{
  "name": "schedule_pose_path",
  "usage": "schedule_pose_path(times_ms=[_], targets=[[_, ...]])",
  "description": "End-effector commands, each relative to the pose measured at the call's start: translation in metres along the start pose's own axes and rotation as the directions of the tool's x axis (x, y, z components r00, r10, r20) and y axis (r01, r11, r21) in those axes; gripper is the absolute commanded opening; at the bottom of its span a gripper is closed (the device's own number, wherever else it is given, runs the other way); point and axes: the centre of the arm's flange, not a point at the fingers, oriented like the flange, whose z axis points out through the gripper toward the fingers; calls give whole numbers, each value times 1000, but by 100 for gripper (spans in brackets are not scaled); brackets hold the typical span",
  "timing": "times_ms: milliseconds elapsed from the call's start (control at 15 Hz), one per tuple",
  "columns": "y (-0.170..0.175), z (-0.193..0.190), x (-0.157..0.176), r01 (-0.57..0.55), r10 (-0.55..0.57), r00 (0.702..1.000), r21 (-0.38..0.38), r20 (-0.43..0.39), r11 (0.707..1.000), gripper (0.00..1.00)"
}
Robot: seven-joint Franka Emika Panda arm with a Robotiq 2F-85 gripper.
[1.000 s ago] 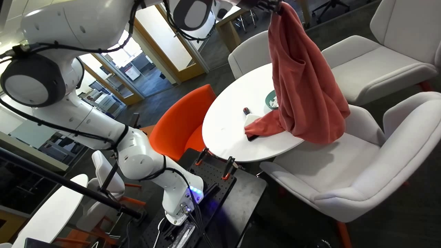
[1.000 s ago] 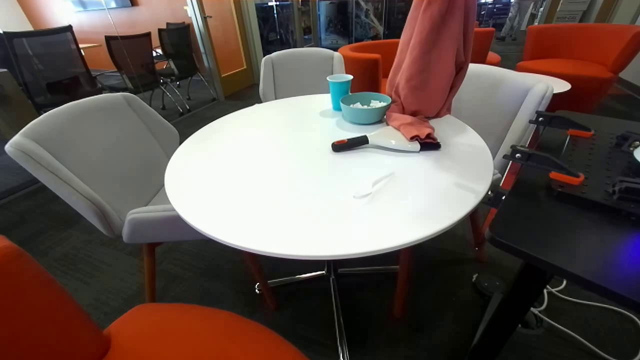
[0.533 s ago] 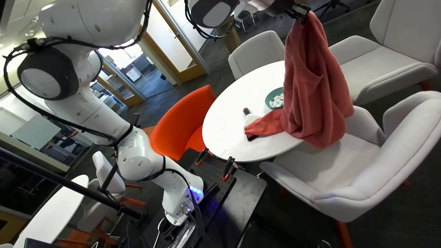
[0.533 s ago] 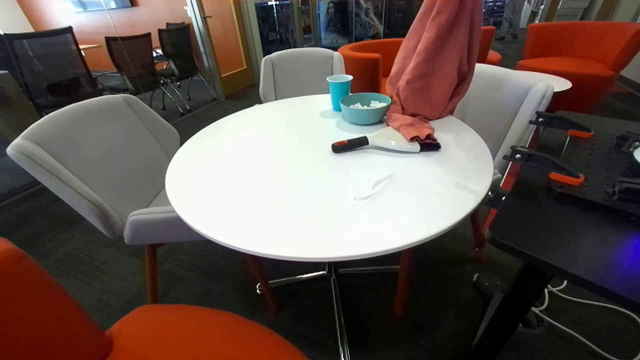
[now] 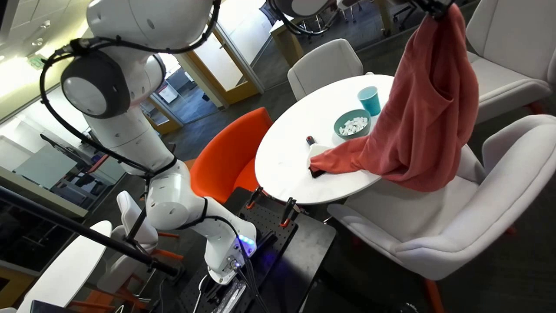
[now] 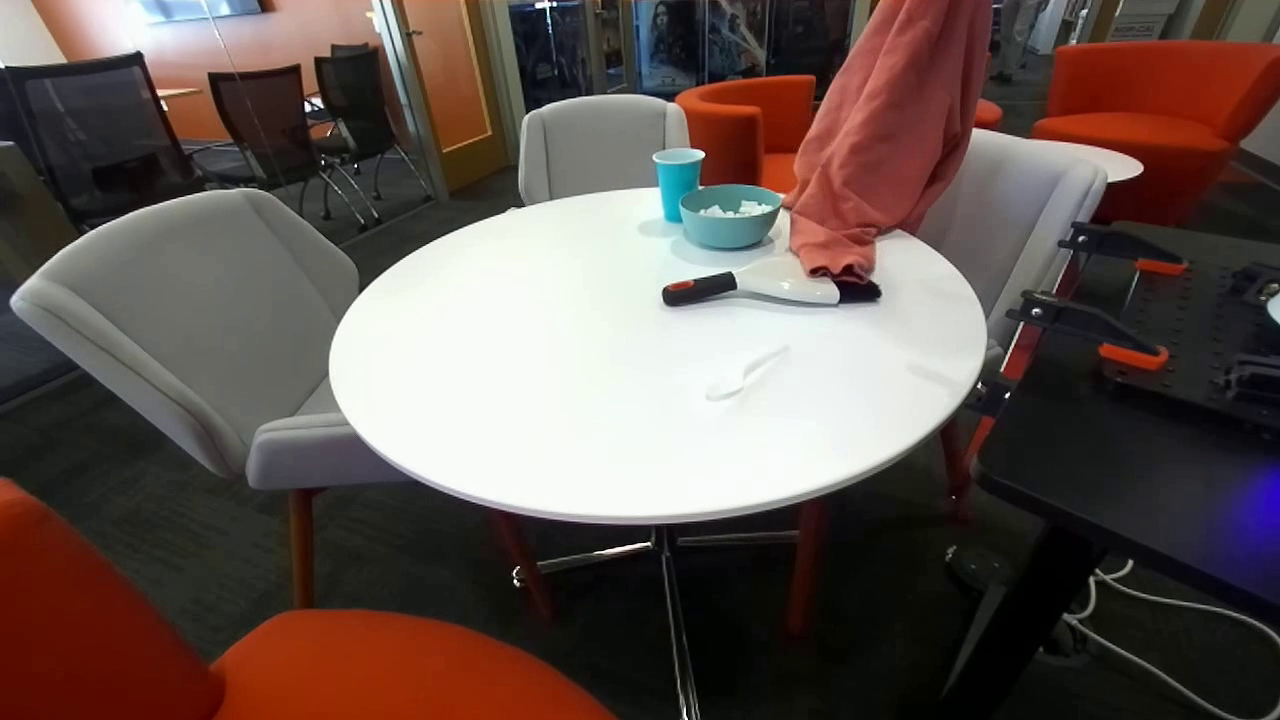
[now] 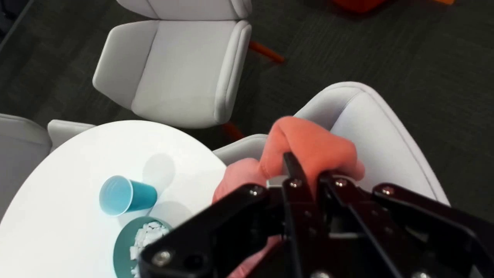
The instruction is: Hang the shirt on the chair on the right
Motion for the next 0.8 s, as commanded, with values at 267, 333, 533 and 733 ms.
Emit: schedule_pose_path(times_ms=[267, 333, 533, 733], targets=[[-6, 5, -18, -25, 24, 1000, 25, 3, 999, 2], [-15, 6, -25, -50, 49, 999, 44, 14, 998, 2], [-57, 2, -43, -148, 145, 989, 90, 40, 985, 2], [-108, -12, -49, -246, 237, 968, 135, 77, 960, 2]])
